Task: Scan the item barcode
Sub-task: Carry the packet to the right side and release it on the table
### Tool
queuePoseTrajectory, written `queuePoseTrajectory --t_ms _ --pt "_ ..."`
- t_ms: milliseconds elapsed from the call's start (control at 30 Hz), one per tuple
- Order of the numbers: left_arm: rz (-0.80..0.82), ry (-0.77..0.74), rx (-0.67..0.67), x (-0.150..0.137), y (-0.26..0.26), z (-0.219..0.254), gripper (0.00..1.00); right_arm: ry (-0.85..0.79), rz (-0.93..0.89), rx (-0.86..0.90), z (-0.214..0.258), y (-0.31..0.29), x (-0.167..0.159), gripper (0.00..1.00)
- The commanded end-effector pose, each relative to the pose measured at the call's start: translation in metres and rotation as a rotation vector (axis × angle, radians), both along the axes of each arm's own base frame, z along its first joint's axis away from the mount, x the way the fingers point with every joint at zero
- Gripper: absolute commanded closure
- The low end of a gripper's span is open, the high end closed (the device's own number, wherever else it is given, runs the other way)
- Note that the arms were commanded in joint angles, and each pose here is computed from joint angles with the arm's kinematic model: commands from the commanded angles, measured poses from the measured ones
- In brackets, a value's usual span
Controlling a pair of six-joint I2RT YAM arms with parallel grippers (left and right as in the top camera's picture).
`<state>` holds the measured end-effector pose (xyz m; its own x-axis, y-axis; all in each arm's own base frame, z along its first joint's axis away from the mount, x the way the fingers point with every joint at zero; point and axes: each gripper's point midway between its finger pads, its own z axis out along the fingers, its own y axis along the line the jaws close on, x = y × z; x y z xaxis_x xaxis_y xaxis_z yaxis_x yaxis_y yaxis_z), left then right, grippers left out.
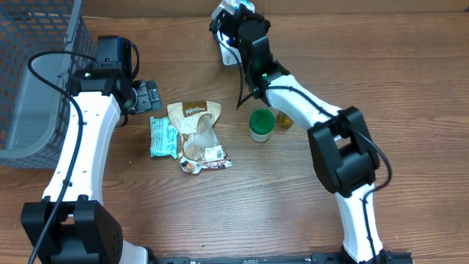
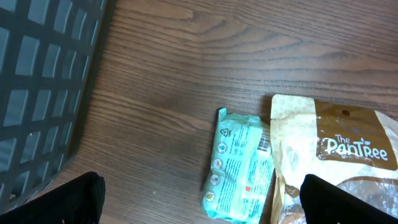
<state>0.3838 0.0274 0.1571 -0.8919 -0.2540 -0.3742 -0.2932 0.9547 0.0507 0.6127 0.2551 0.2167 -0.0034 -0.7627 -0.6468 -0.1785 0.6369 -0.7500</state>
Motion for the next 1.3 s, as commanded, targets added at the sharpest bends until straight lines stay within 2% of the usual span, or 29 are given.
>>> queuePoseTrajectory --t_ms 0,133,267,400,533,667,767,967,1100,1233,1267 --pt "-0.006 -0.012 0.014 0.003 0.003 0.006 0.00 -0.095 -0.043 0.272 0.114 -0.031 -0.024 0.96" --pt "-0.007 -0.012 0.014 0.003 0.003 0.006 0.00 0.018 -0.168 0.474 0.133 -0.092 -0.039 0.96" --pt "-0.006 -0.012 0.014 0.003 0.003 0.006 0.01 0.153 -0.366 0.652 0.115 -0.164 -0.054 0.96" --pt "-0.006 -0.012 0.014 0.003 0.003 0.006 0.01 0.380 -0.580 0.732 0.058 -0.231 -0.078 0.96" --pt "-0.007 -0.012 0.014 0.003 0.003 0.006 0.01 0.665 -0.719 0.783 -0.012 -0.274 -0.114 0.96" --pt "-0.007 -0.012 0.014 0.003 0.003 0.006 0.00 0.864 -0.842 0.820 -0.071 -0.308 -0.152 0.96" --pt "-0.006 -0.012 0.014 0.003 0.003 0.006 0.01 0.948 -0.956 0.825 -0.111 -0.336 -0.184 0.96" --pt "-0.007 -0.012 0.014 0.003 0.003 0.006 0.00 1.038 -1.090 0.847 -0.154 -0.368 -0.229 0.95" --pt "-0.006 -0.012 0.014 0.003 0.003 0.006 0.01 1.056 -1.148 0.871 -0.167 -0.383 -0.247 0.89" --pt "-0.007 -0.012 0.014 0.003 0.003 0.006 0.00 1.041 -1.179 0.913 -0.165 -0.391 -0.248 0.52" --pt "-0.006 -0.012 0.014 0.003 0.003 0.006 0.00 1.034 -1.187 0.923 -0.164 -0.391 -0.248 0.39"
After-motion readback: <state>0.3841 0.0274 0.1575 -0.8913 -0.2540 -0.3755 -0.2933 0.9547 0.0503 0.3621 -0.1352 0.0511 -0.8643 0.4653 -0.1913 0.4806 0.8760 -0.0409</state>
